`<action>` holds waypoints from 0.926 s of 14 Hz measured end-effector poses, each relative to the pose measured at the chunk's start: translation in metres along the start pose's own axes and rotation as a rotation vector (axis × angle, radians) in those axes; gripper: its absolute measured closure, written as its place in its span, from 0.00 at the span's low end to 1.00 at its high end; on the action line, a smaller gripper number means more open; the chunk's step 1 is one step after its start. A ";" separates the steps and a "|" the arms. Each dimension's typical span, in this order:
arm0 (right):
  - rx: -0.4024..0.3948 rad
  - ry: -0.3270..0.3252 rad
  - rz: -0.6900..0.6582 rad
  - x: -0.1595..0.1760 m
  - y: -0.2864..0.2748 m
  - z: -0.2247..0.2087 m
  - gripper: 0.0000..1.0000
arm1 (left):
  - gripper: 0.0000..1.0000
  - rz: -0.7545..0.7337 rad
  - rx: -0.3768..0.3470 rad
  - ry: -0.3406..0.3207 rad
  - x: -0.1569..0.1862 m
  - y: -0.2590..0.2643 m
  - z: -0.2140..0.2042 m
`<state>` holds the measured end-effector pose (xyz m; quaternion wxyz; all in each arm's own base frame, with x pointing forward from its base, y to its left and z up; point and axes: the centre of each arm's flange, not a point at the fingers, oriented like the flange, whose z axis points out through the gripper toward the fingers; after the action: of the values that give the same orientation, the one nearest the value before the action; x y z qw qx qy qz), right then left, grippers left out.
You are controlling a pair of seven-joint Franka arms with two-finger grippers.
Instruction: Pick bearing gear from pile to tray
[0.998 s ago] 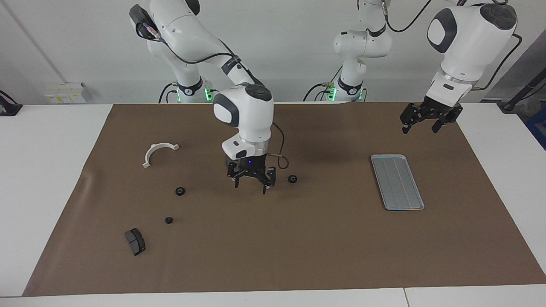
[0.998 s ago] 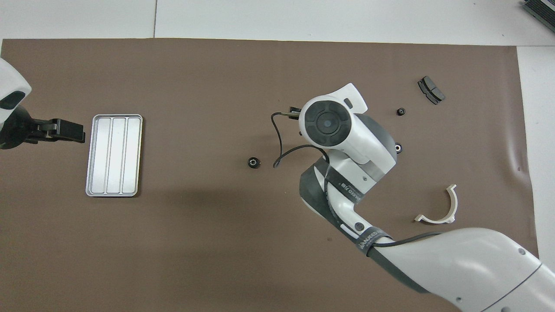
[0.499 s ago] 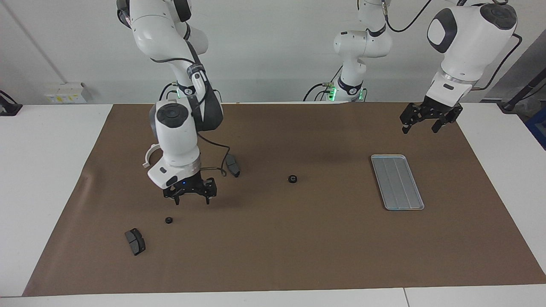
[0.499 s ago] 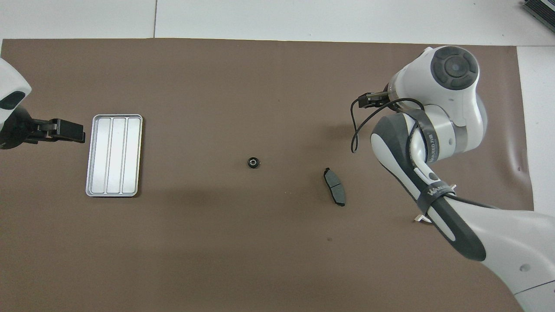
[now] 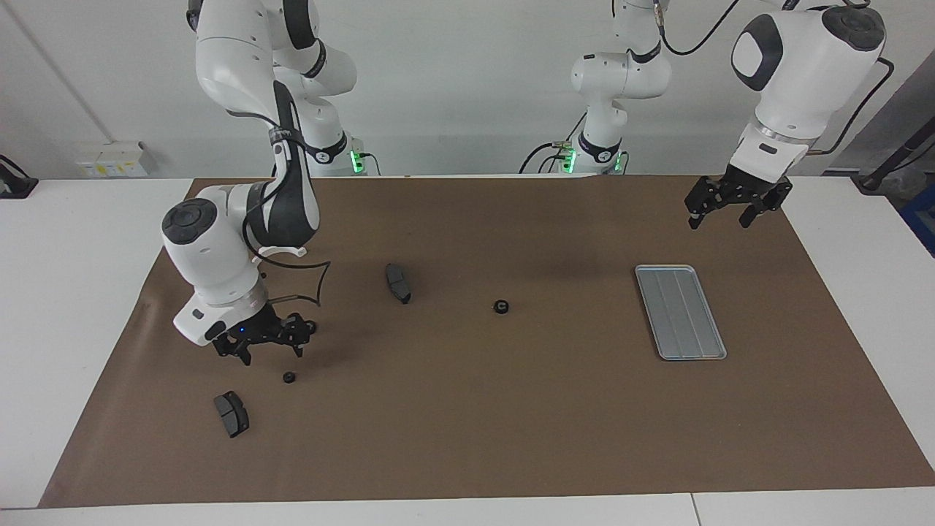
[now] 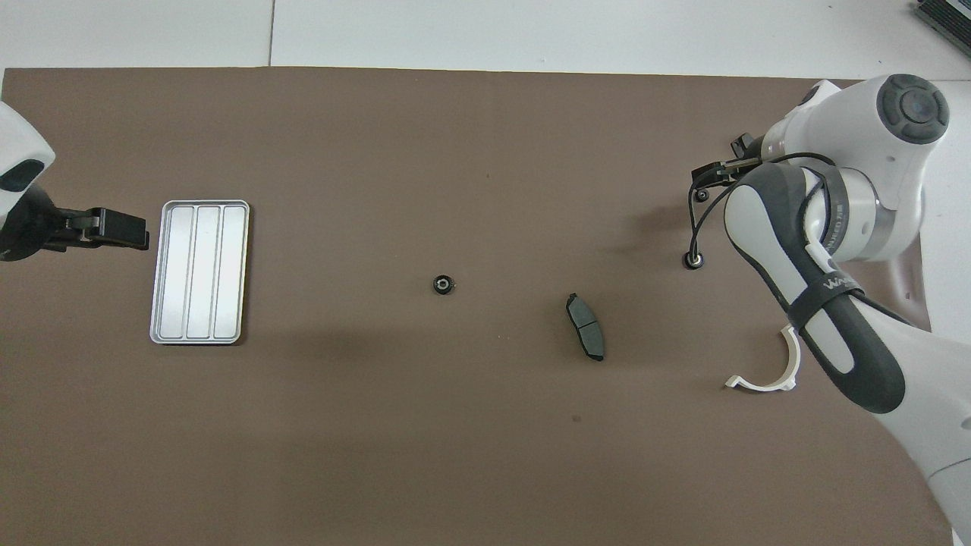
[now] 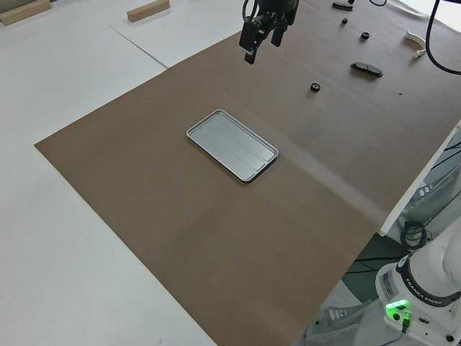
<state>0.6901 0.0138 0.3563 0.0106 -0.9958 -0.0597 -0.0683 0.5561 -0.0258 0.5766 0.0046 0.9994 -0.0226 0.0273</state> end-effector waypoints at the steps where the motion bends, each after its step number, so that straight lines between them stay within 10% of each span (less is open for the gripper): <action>1: 0.004 -0.011 0.005 -0.001 0.000 0.015 0.00 | 0.00 0.000 0.000 0.000 0.000 0.000 0.000; 7: 0.001 0.004 0.010 0.001 0.001 0.048 0.04 | 0.00 0.000 0.000 0.000 0.000 0.000 0.000; 11: 0.004 -0.027 0.013 -0.009 0.001 0.061 0.47 | 0.00 0.000 0.000 0.000 0.000 0.000 0.000; 13: 0.004 -0.035 0.013 -0.011 0.001 0.064 0.53 | 0.00 0.000 0.000 0.000 0.000 0.000 0.000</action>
<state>0.6880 0.0135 0.2915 0.0122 -0.9972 -0.0535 -0.0509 0.5561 -0.0258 0.5766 0.0046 0.9994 -0.0226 0.0273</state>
